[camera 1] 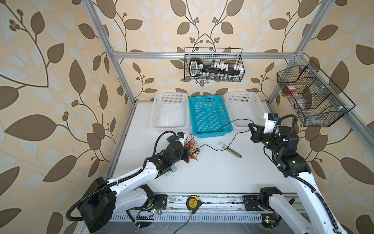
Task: Untangle the cables
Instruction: 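Carry the black wire with the right gripper over the teal basket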
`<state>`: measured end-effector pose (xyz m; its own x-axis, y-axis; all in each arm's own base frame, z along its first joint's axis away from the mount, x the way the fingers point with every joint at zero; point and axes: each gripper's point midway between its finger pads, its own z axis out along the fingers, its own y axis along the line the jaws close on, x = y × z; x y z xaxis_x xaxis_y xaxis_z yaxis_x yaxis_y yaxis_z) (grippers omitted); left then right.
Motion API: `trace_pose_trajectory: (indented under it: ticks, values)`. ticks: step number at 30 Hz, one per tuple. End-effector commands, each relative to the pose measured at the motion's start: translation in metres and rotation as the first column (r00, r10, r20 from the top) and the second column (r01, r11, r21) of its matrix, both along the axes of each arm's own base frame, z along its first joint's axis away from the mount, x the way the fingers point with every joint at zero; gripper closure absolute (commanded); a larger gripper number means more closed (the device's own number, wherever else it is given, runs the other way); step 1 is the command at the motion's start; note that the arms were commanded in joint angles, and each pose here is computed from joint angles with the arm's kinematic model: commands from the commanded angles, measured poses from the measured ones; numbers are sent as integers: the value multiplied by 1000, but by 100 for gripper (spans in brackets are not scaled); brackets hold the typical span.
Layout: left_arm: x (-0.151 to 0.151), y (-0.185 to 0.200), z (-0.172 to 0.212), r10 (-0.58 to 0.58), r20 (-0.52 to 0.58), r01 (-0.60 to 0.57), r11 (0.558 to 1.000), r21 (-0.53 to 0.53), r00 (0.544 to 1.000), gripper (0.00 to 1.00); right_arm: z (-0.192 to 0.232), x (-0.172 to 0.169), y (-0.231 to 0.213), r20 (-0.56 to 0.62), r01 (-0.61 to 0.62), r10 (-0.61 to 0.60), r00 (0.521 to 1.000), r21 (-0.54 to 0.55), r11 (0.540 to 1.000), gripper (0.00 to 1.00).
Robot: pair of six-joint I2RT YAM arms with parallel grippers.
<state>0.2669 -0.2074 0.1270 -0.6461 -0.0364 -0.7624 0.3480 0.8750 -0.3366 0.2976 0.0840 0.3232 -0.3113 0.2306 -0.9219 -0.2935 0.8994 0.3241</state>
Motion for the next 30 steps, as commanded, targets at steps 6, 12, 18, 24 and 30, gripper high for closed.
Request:
trace_pose_trajectory:
  ticks: [6, 12, 18, 24, 30]
  values:
    - [2, -18, 19, -93, 59, 96, 994, -54, 994, 100, 82, 12, 31, 176, -80, 86, 981, -37, 996, 100]
    - [3, -24, 20, -110, 60, 114, 991, -73, 992, 100, 129, 31, 32, 265, -54, 61, 962, -36, 998, 100]
    - [5, -30, 18, -124, 47, 127, 988, -82, 991, 100, 182, 42, 38, 365, -73, 73, 928, -13, 997, 100]
    - [5, -34, 15, -131, 39, 135, 986, -101, 991, 100, 218, 55, 39, 473, -93, 70, 878, 25, 995, 100]
    - [5, -34, 14, -133, 36, 136, 985, -105, 990, 100, 212, 89, 51, 485, -124, 94, 870, 32, 992, 100]
